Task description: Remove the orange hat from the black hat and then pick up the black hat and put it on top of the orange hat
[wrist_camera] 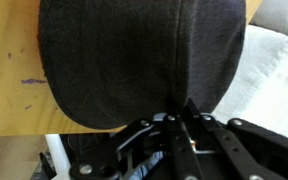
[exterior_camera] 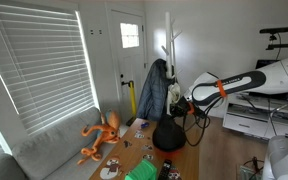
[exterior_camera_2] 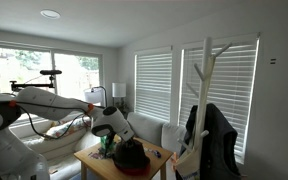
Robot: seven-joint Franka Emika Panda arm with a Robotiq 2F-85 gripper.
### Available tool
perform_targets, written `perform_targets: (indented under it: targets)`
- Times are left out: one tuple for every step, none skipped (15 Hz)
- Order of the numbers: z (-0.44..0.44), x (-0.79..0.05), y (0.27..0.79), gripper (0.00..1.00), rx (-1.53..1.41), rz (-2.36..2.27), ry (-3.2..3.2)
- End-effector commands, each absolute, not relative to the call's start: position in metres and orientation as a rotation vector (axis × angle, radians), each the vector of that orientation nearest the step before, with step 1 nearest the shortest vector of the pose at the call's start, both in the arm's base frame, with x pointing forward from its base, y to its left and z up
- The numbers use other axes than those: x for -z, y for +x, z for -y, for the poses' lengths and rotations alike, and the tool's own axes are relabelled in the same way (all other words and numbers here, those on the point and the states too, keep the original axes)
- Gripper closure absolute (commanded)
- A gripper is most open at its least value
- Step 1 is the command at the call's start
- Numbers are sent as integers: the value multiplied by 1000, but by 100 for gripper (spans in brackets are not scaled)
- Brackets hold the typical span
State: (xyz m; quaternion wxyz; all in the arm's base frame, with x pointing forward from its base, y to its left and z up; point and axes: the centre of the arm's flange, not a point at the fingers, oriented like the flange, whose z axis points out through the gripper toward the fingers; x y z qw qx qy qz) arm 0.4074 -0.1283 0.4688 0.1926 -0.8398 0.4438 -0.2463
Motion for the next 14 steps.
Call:
perform_targets:
  targets:
    - [139,-484,417,55,702,-1237,-2385]
    - [139,-492,415,47,705,-1248,-2394]
    - [139,-499,412,41,706,-1243,-2405]
    - [138,-507,409,33,701,-1239,-2421]
    - [137,-513,405,27,683,-1214,-2438]
    - [135,-520,401,19,651,-1187,-2460]
    - [133,-527,397,12,600,-1179,-2487]
    - [130,-534,392,4,566,-1154,-2518]
    - [128,-541,386,2,532,-1135,-2559]
    - [126,-546,381,0,508,-1110,-2597]
    - [124,-551,376,0,486,-1092,-2630]
    - [121,-556,371,0,472,-1080,-2670]
    - [120,-561,367,0,459,-1073,-2704]
    - [118,-564,363,0,449,-1071,-2734]
